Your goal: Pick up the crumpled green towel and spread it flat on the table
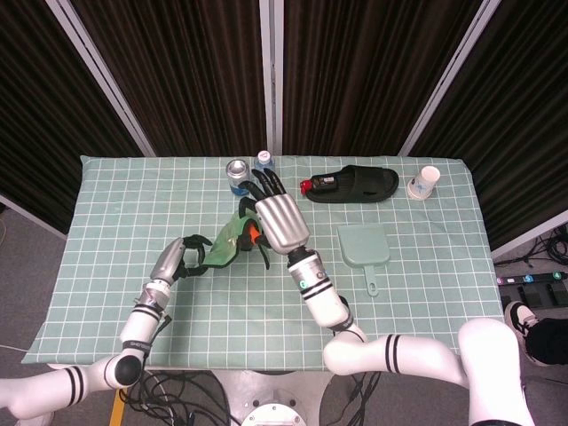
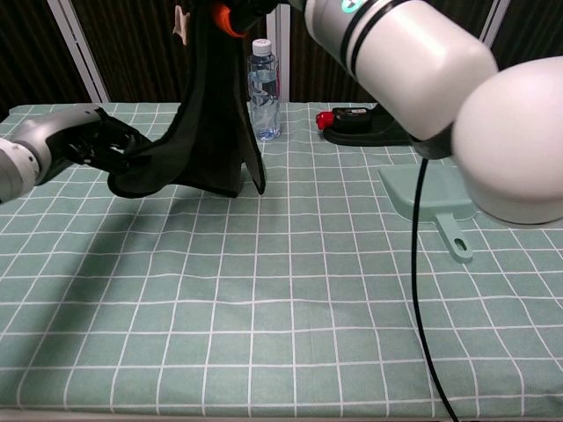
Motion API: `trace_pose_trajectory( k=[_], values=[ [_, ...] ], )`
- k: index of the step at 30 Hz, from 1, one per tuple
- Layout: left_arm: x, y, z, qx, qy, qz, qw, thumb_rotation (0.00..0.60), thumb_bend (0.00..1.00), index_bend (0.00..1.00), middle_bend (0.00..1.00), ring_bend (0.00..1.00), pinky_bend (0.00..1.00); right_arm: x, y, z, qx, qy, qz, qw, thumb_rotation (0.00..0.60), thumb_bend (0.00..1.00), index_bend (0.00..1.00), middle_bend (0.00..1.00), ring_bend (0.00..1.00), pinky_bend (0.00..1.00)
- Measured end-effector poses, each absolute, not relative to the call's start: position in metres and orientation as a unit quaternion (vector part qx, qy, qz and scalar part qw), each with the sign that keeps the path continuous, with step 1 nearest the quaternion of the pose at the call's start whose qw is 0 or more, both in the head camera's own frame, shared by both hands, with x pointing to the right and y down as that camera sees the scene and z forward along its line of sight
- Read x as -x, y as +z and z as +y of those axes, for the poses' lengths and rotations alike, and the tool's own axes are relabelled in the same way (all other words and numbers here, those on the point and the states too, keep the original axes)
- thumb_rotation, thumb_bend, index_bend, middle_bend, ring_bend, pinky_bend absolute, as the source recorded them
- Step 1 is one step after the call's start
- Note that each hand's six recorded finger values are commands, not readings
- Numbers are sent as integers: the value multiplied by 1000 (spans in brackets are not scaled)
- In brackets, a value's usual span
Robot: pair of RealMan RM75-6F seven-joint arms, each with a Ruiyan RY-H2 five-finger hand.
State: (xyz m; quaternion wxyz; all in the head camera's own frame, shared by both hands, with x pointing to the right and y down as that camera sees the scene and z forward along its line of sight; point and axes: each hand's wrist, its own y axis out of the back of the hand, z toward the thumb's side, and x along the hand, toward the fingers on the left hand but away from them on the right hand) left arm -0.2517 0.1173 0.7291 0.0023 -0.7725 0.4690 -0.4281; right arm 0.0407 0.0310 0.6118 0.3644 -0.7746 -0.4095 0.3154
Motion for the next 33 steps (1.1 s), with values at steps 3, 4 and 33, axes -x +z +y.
trace_pose_trajectory(
  k=[3,4,33],
  values=[
    [260,713,112,780,-418,465,21,600,483,830,445,270,242,-59,608,33,776,321,-408,358,600,464,712,217,41,0],
    [264,706,109,782,-415,464,28,600,483,830,445,270,242,-65,608,32,777,323,-409,354,600,464,713,217,40,0],
    [288,683,27,710,-371,561,208,600,473,821,445,270,227,-117,664,-9,837,313,-402,199,600,465,720,225,10,0]
  ],
)
